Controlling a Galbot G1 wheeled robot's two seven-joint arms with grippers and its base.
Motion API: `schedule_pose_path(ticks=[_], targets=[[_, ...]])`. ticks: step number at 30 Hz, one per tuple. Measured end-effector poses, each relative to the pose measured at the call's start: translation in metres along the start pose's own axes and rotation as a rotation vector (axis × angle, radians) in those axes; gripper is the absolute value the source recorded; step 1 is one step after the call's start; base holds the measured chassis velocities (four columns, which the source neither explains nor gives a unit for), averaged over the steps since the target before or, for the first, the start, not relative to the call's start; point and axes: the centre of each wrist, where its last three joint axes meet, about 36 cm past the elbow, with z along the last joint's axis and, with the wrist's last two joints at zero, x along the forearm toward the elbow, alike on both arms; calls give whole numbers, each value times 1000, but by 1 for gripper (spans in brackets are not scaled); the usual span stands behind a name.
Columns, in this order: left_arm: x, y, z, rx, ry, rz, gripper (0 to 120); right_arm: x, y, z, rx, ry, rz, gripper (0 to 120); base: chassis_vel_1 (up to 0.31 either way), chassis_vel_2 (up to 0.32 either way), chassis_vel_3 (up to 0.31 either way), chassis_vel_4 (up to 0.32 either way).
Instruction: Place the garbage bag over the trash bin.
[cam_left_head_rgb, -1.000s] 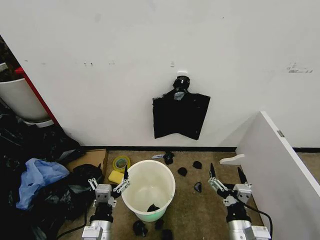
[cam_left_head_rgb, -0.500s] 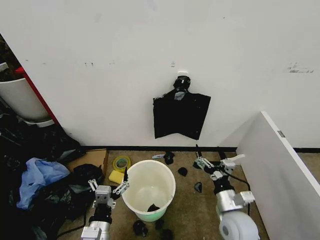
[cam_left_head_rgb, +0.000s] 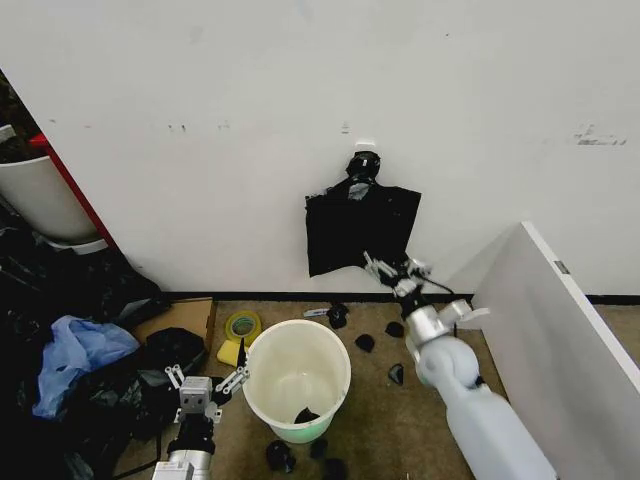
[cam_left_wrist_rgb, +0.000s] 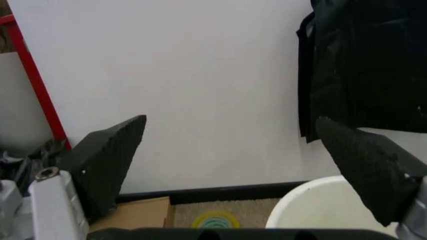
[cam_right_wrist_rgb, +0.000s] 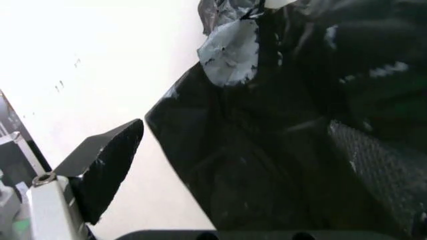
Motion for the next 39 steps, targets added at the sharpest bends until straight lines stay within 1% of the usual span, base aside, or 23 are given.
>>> schedule_pose_path(ticks=[3, 4, 6, 11, 16, 18, 20, 21, 25, 26, 27, 28, 29, 30, 32, 33, 34, 39], targets=[[1, -1, -1, 1, 0, -2, 100, -28, -11, -3, 15, -4, -19, 100, 0, 0, 0, 0], [1, -1, -1, 1, 0, -2, 100, -28, -11, -3, 15, -4, -19, 100, 0, 0, 0, 0], [1, -1, -3, 2, -3, -3, 100, -46, -15, -6, 27, -12, -27, 100, 0, 0, 0, 0], [0, -1, -5, 4, -6, -4, 100, -74, -15, -11, 47, -29, -45, 100, 0, 0, 0, 0], [-1, -1, -6, 7, -8, -7, 100, -88, -15, -6, 68, -16, -14, 100, 0, 0, 0, 0], [-1, -1, -7, 10, -12, -8, 100, -91, -15, -6, 63, -22, 8, 97, 0, 0, 0, 0], [-2, -1, -8, 11, -12, -9, 100, -92, -14, -6, 59, -28, 17, 97, 0, 0, 0, 0], [-2, -1, -8, 11, -13, -9, 100, -94, -14, -8, 54, -35, 27, 95, 0, 0, 0, 0], [-3, 0, -6, 8, -11, -3, 100, -96, -13, -10, 55, -42, 34, 77, 0, 0, 0, 0], [-3, 0, -6, 8, -11, -3, 100, -96, -13, -10, 55, -42, 34, 77, 0, 0, 0, 0], [-3, -1, -5, 9, -10, -1, 100, -96, -13, -10, 55, -42, 34, 72, 0, 0, 0, 0], [-3, -1, -5, 9, -10, -1, 100, -96, -12, -9, 53, -42, 34, 71, 0, 0, 0, 0], [-4, -1, -4, 10, -10, 0, 100, -96, -12, -8, 51, -42, 36, 64, 0, 0, 0, 0], [-4, -2, -4, 10, -10, 0, 100, -96, -12, -8, 50, -42, 37, 63, 0, 0, 0, 0], [-5, -2, -4, 12, -12, -2, 100, -94, -12, -8, 49, -44, 40, 52, 0, 0, 0, 0], [-5, -2, -4, 12, -12, -2, 100, -94, -12, -8, 49, -44, 40, 52, 0, 0, 0, 0], [-5, -2, -3, 12, -11, -3, 100, -94, -12, -8, 51, -44, 39, 49, 0, 0, 0, 0], [-6, -3, -2, 15, -10, -7, 99, -93, -10, -9, 65, -43, 26, 27, 0, 0, 0, 0]])
